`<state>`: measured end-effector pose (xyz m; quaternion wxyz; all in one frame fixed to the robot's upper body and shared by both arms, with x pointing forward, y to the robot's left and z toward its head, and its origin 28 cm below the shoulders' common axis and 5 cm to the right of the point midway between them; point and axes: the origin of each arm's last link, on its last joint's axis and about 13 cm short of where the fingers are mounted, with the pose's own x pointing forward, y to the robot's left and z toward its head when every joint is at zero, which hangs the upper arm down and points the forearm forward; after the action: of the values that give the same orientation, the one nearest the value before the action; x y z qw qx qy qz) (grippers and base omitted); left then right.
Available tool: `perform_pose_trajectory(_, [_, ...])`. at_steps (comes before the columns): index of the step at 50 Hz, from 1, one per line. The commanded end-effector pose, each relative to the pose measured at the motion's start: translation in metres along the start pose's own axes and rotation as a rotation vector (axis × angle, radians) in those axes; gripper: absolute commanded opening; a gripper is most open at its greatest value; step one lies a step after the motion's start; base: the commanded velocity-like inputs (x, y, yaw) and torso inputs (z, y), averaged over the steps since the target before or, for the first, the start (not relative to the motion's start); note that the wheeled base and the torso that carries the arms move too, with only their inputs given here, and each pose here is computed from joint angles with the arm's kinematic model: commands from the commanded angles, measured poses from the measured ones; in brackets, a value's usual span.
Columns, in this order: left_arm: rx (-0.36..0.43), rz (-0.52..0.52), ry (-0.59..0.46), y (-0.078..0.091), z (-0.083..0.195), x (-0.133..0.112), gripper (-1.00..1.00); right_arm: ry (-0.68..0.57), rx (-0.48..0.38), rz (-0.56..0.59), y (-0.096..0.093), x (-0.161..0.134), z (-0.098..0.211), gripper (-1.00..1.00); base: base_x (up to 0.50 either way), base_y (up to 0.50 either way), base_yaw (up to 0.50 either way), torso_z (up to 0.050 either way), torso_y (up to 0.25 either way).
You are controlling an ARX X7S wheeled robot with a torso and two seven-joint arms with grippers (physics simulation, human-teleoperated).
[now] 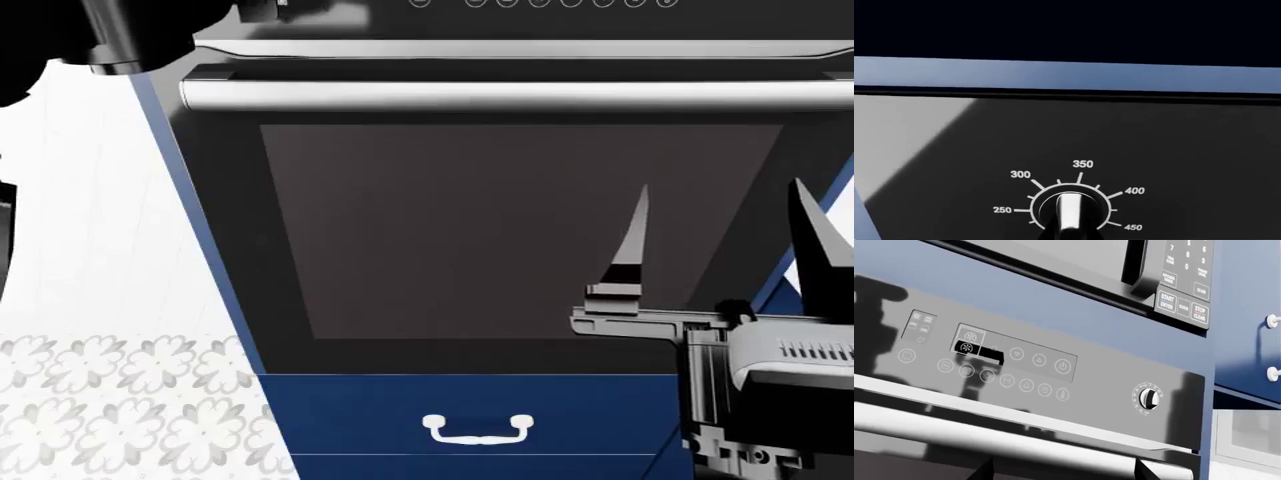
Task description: Preheat the oven by turning the temperature knob.
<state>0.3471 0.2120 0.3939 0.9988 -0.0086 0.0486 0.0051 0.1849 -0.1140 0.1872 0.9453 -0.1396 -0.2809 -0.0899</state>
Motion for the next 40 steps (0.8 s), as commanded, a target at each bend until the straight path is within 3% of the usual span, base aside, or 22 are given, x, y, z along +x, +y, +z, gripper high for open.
perform_pose_trajectory(1, [-0.002, 0.005, -0.004, 0.0004, -0.0007, 0.001, -1.0, 0.002, -0.001, 0.003, 0.0003, -0.0006, -0.0004, 1.0, 0.0, 0.0, 0.0, 0.0, 0.0])
perform_pose_trajectory(7, [0.006, 0.009, -0.012, 0.0003, -0.0007, 0.0011, -1.0, 0.003, -0.001, 0.003, 0.0001, -0.0005, -0.0005, 1.0, 0.0, 0.0, 0.0, 0.0, 0.0])
perform_pose_trajectory(22, [0.142, 0.061, -0.058, -0.0014, -0.0034, 0.0021, -1.0, 0.002, -0.001, 0.005, 0.0003, -0.0005, 0.0, 1.0, 0.0, 0.0, 0.0, 0.0, 0.0])
perform_pose_trajectory(40, [0.237, 0.118, -0.096, 0.0002, -0.0077, 0.0087, -1.0, 0.004, -0.001, 0.008, 0.0014, -0.0004, -0.001, 1.0, 0.01, 0.0, 0.0, 0.0, 0.0])
